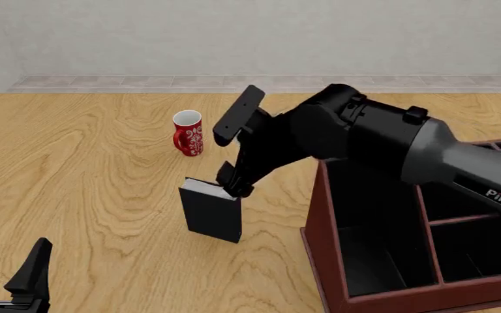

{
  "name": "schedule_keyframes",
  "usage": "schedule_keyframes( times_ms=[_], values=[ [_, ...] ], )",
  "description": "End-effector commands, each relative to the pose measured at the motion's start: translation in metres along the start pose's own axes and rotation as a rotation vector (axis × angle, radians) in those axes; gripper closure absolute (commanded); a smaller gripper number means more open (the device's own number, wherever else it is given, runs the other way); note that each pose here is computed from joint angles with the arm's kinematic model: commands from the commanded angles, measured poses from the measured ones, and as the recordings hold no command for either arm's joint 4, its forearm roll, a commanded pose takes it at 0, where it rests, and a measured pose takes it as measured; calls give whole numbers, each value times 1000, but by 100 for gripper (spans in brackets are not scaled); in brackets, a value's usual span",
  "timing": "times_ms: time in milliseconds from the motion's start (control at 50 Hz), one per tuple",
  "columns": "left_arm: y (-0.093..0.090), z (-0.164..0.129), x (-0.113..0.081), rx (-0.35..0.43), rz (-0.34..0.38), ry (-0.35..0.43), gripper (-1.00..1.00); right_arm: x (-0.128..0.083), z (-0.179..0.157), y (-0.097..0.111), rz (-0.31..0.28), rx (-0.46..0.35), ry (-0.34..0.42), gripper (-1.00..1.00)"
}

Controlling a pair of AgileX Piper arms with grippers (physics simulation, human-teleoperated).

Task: Pick up the book and place it in the left compartment of the caddy.

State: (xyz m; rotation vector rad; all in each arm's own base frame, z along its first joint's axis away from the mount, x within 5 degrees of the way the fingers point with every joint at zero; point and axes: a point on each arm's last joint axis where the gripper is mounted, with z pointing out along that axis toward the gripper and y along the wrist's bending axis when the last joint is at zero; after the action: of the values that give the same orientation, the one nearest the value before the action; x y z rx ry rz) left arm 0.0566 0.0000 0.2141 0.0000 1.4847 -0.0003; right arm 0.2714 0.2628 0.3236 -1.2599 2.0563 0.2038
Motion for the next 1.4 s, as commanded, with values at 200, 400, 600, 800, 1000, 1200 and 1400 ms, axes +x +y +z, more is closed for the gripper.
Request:
schedule_keyframes(
  times_ms=[200, 400, 600, 800, 1000, 1200, 1400],
  values=[
    [0, 0, 0, 0, 0, 0, -100, -1, 23, -6, -25, -11, 57, -100],
    [0, 0, 0, 0, 0, 0, -100, -2, 33, -4, -34, -21, 74, -100],
    [0, 0, 0, 0, 0, 0, -100, 0, 46, -1, -39, -32, 94, -100],
    [0, 0, 0, 0, 0, 0, -100, 3, 57, 0, -37, -37, 107, -100],
    [0, 0, 0, 0, 0, 0, -100, 6, 63, 0, -35, -38, 115, -100],
    [0, 0, 0, 0, 0, 0, -100, 9, 69, 12, -37, -56, 119, -100],
    [0, 0, 0, 0, 0, 0, -100, 11, 73, 17, -36, -63, 123, -100]
  ],
)
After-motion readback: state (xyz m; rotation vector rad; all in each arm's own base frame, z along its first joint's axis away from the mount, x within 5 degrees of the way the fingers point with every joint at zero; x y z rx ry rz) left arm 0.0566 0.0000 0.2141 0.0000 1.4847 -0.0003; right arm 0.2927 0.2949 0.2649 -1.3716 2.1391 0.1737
